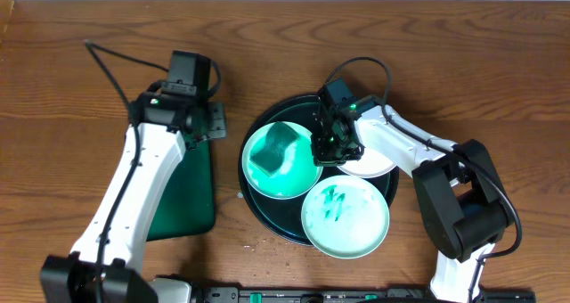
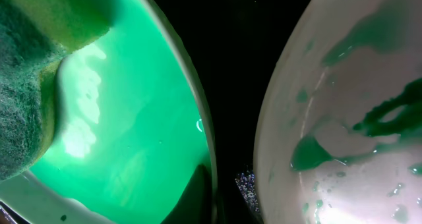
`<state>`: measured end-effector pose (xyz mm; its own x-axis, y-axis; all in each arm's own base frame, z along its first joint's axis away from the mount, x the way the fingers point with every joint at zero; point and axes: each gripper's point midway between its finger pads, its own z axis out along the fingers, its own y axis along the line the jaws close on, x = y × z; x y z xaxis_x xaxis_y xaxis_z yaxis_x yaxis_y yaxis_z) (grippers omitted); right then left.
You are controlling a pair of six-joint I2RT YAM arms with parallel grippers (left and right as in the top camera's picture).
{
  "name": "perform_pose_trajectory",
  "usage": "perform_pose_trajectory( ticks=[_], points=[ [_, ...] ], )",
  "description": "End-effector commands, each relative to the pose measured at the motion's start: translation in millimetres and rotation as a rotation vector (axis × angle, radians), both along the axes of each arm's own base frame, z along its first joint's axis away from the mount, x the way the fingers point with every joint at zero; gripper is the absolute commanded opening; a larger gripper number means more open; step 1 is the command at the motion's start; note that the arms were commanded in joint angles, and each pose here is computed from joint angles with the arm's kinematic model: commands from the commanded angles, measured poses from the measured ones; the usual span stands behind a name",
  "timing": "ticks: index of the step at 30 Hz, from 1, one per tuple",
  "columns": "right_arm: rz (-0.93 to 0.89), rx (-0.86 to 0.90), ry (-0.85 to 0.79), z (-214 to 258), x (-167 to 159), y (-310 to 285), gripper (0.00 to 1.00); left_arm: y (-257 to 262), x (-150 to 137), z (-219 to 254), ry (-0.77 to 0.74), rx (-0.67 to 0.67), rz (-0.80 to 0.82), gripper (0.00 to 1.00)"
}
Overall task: Clean dirty plates on tray and stack at the side
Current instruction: 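Scrub the held plate with the sponge in the left gripper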
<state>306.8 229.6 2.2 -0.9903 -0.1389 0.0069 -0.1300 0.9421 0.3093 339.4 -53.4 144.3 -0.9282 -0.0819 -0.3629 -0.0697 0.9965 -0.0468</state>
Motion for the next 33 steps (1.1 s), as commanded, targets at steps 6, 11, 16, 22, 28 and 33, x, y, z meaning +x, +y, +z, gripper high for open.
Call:
perform_pose_trajectory(
  ticks=[6,11,16,22,28,33],
  points=[
    [0.016,-0.1,0.018,-16,-7,-22,0.01,-71,-9,-46,0.134,-0.161,-0.407,0.49],
    [0.016,-0.101,0.021,-16,-8,-23,0.03,-94,-20,-70,0.202,-0.209,-0.573,0.46],
    [0.017,-0.107,0.031,-16,-10,-24,0.04,-111,-27,-77,0.217,-0.252,-0.681,0.46],
    [0.017,-0.11,0.039,-16,-12,-25,0.04,-118,-22,-92,0.22,-0.252,-0.696,0.49],
    [0.017,-0.117,0.05,-16,-15,-26,0.03,-117,-24,-119,0.286,-0.254,-0.686,0.5],
    [0.018,-0.121,0.058,-16,-17,-27,0.03,-116,-28,-141,0.343,-0.255,-0.677,0.22]
  ],
)
